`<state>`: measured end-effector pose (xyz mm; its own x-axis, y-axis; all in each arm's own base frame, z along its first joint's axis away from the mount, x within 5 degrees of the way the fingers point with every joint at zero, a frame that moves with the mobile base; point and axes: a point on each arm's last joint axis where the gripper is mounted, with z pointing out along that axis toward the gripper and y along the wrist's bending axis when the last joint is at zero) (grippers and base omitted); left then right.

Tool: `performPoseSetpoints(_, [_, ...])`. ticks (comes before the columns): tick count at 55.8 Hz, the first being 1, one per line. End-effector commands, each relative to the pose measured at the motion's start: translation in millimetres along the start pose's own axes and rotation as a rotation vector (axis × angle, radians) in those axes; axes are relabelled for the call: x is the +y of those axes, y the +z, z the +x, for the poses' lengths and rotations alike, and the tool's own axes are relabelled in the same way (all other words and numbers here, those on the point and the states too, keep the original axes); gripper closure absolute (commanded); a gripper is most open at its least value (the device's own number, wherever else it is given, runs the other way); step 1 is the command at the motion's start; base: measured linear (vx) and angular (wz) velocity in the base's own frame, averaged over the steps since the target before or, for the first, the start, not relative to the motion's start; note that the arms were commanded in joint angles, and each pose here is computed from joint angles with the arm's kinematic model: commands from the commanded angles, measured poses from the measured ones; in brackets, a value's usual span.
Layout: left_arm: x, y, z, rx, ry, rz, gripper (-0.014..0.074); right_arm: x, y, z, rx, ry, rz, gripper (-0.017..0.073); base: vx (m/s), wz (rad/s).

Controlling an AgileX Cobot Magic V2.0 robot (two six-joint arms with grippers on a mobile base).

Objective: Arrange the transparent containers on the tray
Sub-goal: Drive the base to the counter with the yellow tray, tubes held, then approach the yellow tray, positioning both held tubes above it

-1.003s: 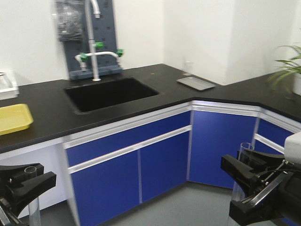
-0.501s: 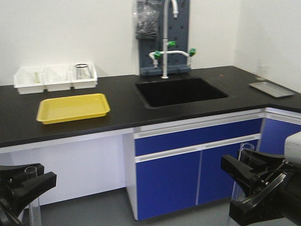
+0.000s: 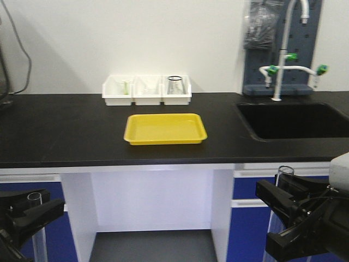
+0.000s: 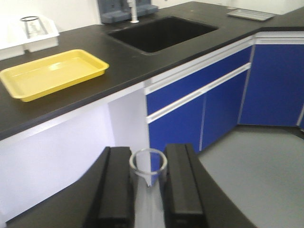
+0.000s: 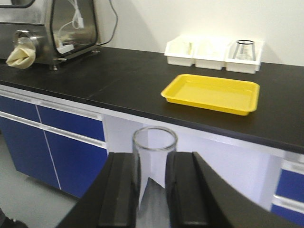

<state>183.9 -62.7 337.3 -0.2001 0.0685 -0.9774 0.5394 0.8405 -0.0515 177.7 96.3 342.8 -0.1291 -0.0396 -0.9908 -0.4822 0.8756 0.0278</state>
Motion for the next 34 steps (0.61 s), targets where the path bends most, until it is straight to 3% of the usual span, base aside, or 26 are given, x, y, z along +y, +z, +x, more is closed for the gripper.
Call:
performPoseSetpoints(1, [0.0, -2.7, -11.8, -0.052, -0.034, -0.013, 0.0594, 4.2, -4.5, -18.0, -0.095, -0.013, -0.042, 0.0571, 0.26, 0.38])
performPoseSetpoints(14, [0.0, -2.7, -11.8, -0.052, -0.034, -0.013, 0.0594, 4.2, -4.5, -18.0, -0.095, -0.013, -0.042, 0.0571, 0.29, 0.16])
performPoseSetpoints(34, [0.0, -2.7, -11.8, -0.052, -0.034, -0.013, 0.0594, 4.2, -4.5, -18.0, -0.095, -0.013, -0.042, 0.0571, 0.35, -0.12])
